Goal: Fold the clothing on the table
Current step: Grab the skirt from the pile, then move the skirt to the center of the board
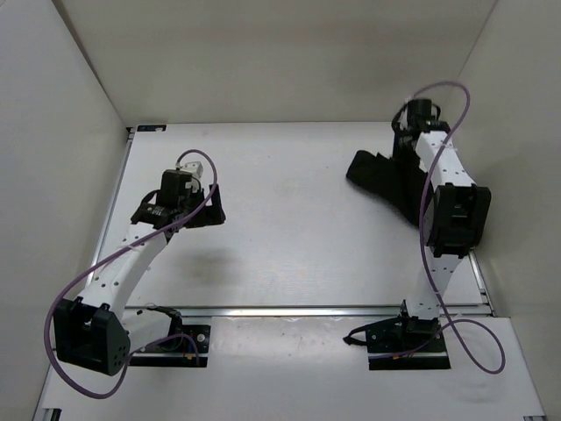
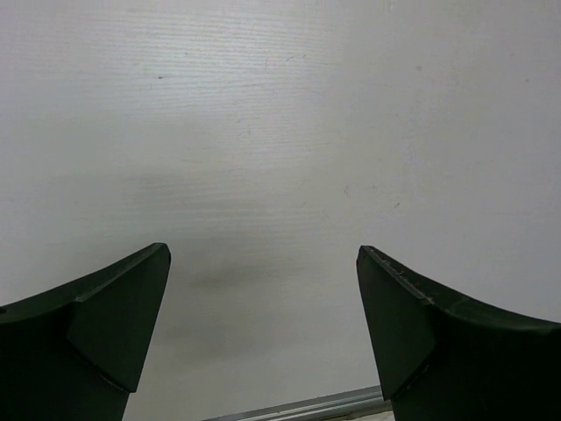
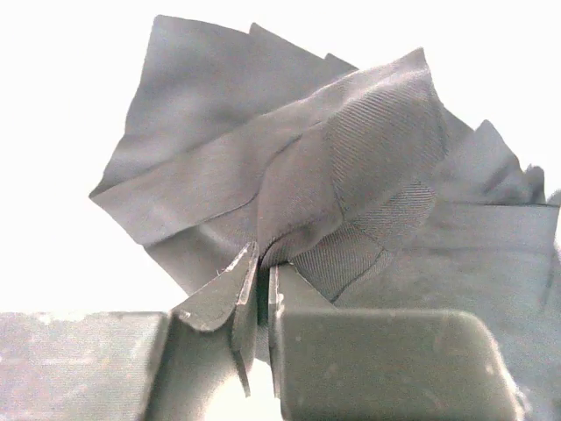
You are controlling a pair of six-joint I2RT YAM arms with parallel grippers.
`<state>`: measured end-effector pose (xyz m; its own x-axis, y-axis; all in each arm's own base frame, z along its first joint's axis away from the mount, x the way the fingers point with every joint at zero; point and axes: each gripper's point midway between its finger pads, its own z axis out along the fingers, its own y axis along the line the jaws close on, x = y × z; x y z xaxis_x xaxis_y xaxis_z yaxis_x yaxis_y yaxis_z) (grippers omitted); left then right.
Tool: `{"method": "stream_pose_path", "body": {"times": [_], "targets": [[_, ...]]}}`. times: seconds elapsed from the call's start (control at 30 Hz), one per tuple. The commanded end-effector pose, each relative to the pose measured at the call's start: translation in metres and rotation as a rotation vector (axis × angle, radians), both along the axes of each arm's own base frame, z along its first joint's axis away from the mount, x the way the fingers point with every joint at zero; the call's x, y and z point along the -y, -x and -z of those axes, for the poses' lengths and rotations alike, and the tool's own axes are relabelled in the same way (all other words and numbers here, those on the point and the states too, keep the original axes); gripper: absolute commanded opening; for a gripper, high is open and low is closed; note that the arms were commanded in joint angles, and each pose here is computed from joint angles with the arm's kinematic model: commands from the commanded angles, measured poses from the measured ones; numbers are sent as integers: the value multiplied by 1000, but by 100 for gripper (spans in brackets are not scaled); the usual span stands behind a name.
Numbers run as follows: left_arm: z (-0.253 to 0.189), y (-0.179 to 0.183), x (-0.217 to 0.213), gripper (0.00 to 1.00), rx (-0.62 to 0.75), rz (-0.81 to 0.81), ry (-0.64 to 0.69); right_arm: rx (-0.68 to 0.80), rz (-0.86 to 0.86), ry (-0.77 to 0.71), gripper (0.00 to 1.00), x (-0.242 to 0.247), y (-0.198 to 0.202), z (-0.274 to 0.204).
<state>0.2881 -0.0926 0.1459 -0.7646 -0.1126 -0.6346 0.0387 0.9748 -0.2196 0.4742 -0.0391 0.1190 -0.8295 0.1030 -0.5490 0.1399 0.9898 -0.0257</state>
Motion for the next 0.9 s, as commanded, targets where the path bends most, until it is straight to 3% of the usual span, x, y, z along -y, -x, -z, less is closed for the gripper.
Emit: {"method": "stream_pose_path", "body": {"times": [0.0, 0.03, 0.1, 0.17, 0.23, 0.3, 0.37, 0.5, 0.53, 0.57, 0.63, 0.67, 0.73, 0.87], "targets": [[-27, -21, 12, 99, 105, 36, 58, 377, -247, -116, 0, -81, -55, -148], [-35, -29, 15, 99, 130, 38, 64, 507, -351, -177, 0, -119, -56, -197], [-45, -41, 18, 99, 153, 43, 80, 654, -521, -257, 0, -179, -41, -251], [-49, -54, 19, 99, 158, 36, 93, 745, -699, -238, 0, -247, -14, -284], [-62, -66, 10, 99, 192, -4, 86, 730, -784, -214, 0, -282, 8, -280], [-70, -70, 3, 99, 215, -28, 68, 654, -823, -211, 1, -298, 27, -250], [-79, -71, -5, 99, 239, -53, 59, 456, -862, -270, 0, -303, 54, -178], [-92, -67, -21, 99, 266, -96, 30, 144, -818, -395, 0, -279, 134, -75], [-95, -66, -20, 99, 275, -93, 34, 147, -795, -402, 0, -272, 139, -69], [-92, -63, -19, 98, 271, -90, 32, 102, -761, -413, 4, -259, 157, -49], [-86, -61, -16, 99, 259, -80, 37, 108, -704, -412, 35, -238, 168, -38], [-82, -60, -14, 99, 249, -78, 44, 92, -645, -416, 45, -222, 169, -29], [-65, -52, 0, 99, 205, -33, 83, 113, -600, -482, 94, -205, 165, -34], [-46, -45, 17, 99, 148, 25, 129, 148, -533, -478, 99, -184, 149, -49]]}}
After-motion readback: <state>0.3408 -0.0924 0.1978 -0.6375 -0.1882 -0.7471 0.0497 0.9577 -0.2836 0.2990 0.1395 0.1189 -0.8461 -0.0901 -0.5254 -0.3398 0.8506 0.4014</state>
